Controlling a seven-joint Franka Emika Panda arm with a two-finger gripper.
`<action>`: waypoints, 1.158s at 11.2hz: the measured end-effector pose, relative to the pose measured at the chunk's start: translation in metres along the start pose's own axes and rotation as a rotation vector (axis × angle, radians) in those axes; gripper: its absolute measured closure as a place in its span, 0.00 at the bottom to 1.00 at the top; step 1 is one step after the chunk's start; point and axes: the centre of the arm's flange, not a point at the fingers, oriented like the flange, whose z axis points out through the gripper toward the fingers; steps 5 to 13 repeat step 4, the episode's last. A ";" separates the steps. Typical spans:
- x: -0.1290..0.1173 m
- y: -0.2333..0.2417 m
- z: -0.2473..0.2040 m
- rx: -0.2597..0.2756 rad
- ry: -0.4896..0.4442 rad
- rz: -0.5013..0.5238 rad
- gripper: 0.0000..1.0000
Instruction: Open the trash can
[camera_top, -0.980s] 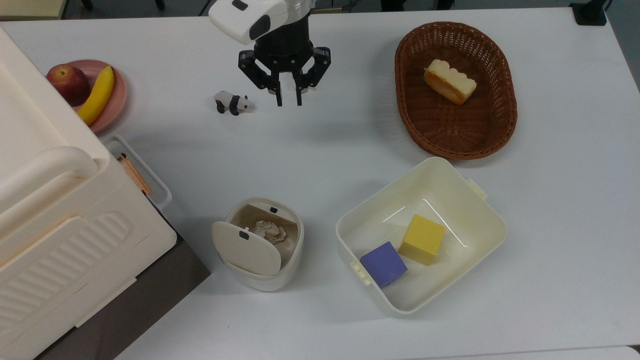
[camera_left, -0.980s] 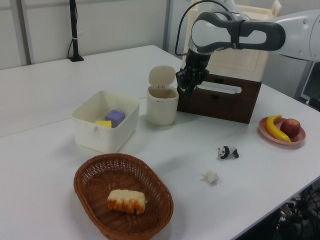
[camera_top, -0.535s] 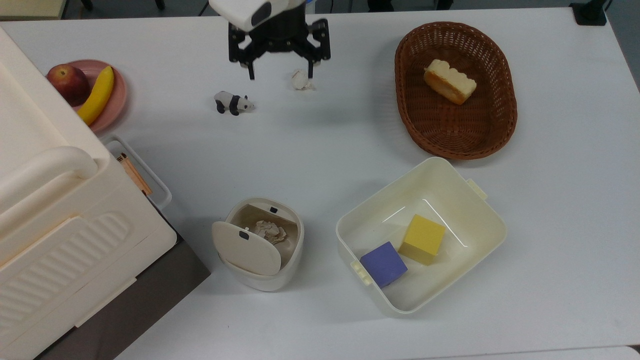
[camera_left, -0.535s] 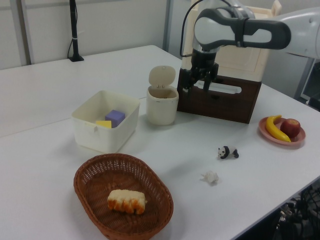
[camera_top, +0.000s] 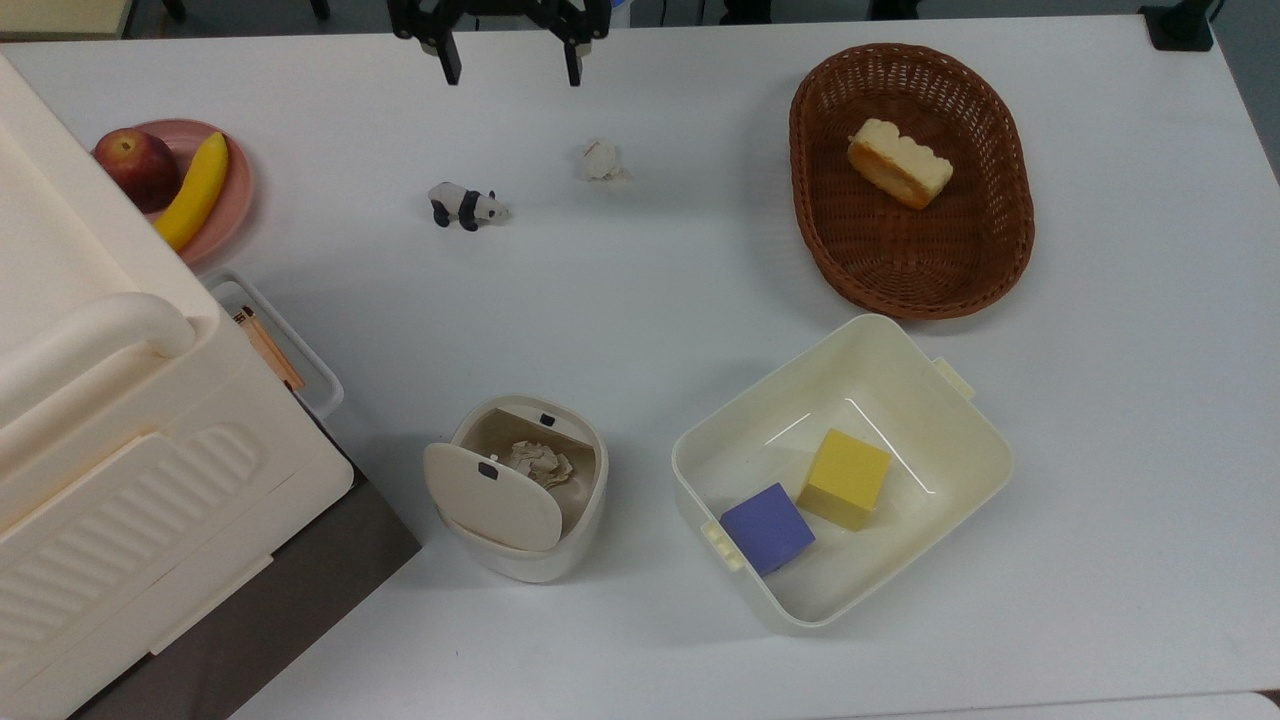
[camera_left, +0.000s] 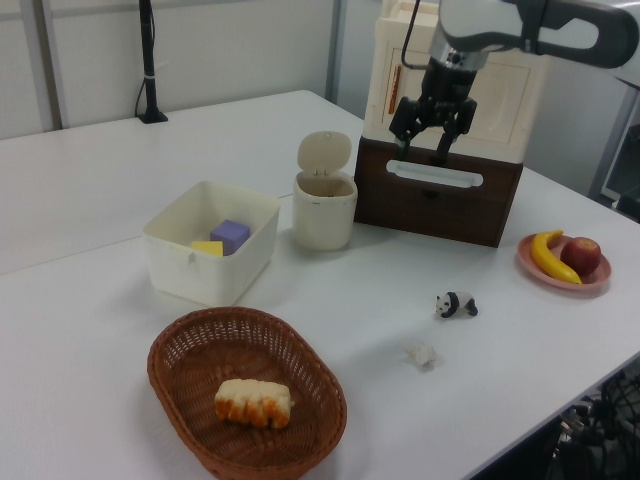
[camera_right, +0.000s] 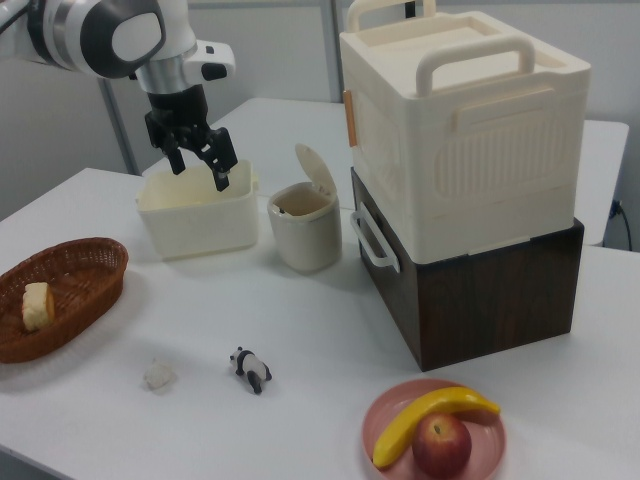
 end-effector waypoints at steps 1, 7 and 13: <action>-0.001 0.001 -0.003 0.005 0.005 0.017 0.00; -0.001 -0.009 -0.002 0.007 0.003 0.019 0.00; -0.001 -0.009 -0.002 0.007 0.003 0.019 0.00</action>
